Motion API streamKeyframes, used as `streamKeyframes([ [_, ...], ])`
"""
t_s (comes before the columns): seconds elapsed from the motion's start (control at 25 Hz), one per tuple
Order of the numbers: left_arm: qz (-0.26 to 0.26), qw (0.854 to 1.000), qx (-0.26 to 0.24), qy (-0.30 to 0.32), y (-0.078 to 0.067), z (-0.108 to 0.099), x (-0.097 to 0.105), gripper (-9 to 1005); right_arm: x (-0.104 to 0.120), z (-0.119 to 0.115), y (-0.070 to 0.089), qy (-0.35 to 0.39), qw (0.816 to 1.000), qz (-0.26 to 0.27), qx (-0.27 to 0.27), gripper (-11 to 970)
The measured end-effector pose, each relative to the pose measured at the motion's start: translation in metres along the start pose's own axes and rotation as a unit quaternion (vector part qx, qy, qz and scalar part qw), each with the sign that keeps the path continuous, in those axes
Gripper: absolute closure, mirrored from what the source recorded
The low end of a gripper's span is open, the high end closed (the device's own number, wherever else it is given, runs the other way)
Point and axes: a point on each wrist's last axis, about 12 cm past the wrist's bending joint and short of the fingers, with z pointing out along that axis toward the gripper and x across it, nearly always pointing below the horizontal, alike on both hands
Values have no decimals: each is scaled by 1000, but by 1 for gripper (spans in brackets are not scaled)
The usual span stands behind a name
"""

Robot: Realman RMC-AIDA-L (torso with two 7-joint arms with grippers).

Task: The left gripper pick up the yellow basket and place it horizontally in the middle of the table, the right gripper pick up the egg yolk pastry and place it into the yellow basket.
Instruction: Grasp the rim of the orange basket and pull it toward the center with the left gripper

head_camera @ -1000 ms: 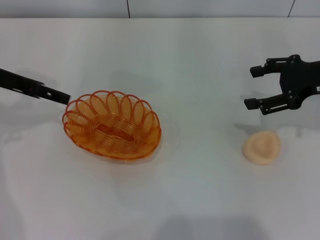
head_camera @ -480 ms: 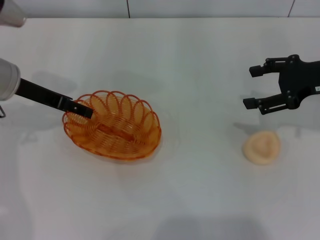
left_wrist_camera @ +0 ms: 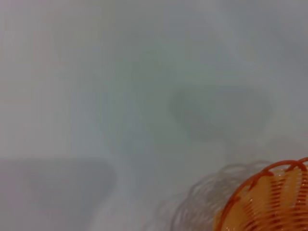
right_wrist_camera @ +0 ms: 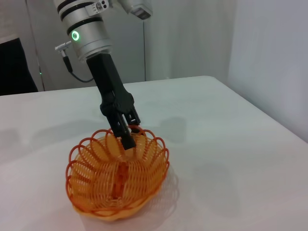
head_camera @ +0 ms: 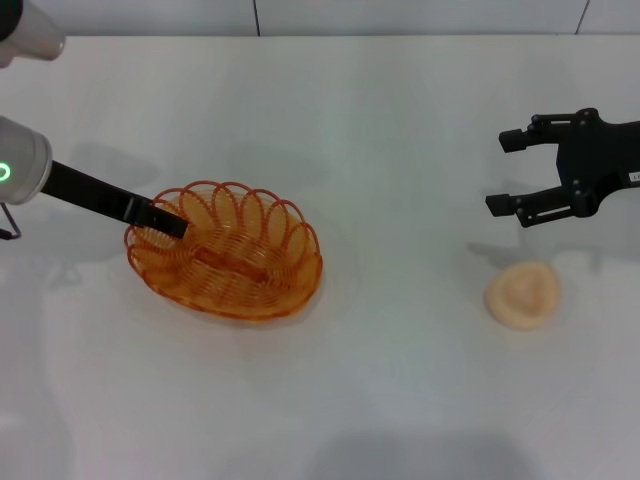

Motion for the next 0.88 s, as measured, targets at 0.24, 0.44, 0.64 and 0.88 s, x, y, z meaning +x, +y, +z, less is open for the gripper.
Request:
streamKeyframes([
  [0.24, 0, 1000, 3, 0, -2, 2, 0, 377, 0, 1, 0, 0, 1000, 1, 3, 103],
  [0.44, 0, 1000, 4, -2, -3, 2, 0, 592, 0, 1, -1, 0, 1000, 0, 4, 103],
  [0.64, 0, 1000, 7, -3, -4, 2, -1, 798, 0, 1, -1, 0, 1000, 0, 6, 104],
  [0.88, -5, 999, 36, -29, -10, -1, -6, 922, 0, 0, -1, 0, 1000, 0, 7, 104],
])
